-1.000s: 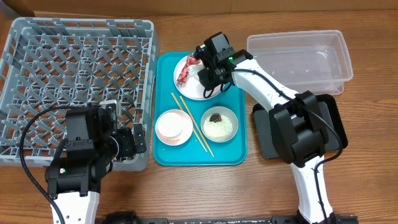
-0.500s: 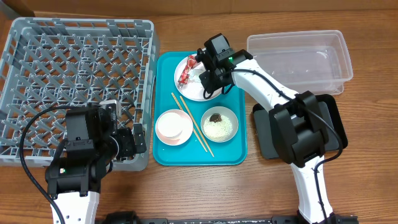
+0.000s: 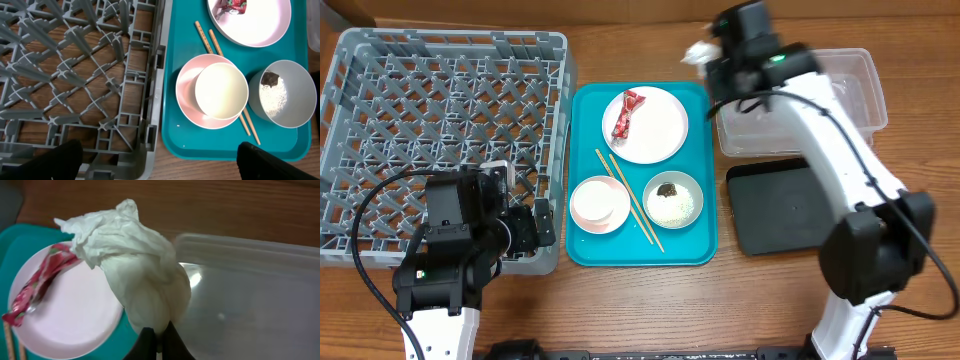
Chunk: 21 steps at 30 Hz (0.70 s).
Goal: Sort waste into correct bins and load items into the dishwasher
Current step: 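Carry the tissue with the right gripper into the clear bin and release, then grasp the red snack wrapper on the plate with the right gripper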
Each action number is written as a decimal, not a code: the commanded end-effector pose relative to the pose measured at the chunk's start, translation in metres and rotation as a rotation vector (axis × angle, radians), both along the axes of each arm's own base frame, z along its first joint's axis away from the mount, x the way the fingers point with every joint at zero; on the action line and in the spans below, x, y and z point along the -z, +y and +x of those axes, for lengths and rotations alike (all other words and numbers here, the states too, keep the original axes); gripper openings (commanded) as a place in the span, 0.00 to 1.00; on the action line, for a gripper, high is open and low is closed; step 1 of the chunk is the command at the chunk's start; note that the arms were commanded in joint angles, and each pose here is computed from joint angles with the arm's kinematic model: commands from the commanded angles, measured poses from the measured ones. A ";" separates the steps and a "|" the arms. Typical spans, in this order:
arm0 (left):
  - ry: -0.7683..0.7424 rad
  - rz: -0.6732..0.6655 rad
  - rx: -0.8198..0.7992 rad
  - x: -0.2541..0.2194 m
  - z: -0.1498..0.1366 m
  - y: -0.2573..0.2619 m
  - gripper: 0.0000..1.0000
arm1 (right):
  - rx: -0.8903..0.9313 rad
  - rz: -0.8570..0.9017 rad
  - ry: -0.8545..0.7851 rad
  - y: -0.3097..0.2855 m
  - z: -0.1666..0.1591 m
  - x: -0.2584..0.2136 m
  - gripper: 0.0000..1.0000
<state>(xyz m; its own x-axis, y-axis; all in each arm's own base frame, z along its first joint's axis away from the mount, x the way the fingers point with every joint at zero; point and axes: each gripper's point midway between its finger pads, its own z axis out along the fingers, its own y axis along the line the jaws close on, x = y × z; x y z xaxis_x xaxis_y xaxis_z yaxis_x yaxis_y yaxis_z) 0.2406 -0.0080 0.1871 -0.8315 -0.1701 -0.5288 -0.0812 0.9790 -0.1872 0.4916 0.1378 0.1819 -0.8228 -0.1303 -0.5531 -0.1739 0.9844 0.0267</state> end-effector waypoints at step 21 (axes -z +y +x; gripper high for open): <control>-0.028 0.000 -0.017 -0.010 0.003 0.002 1.00 | -0.052 0.390 0.039 0.098 -0.002 -0.007 0.82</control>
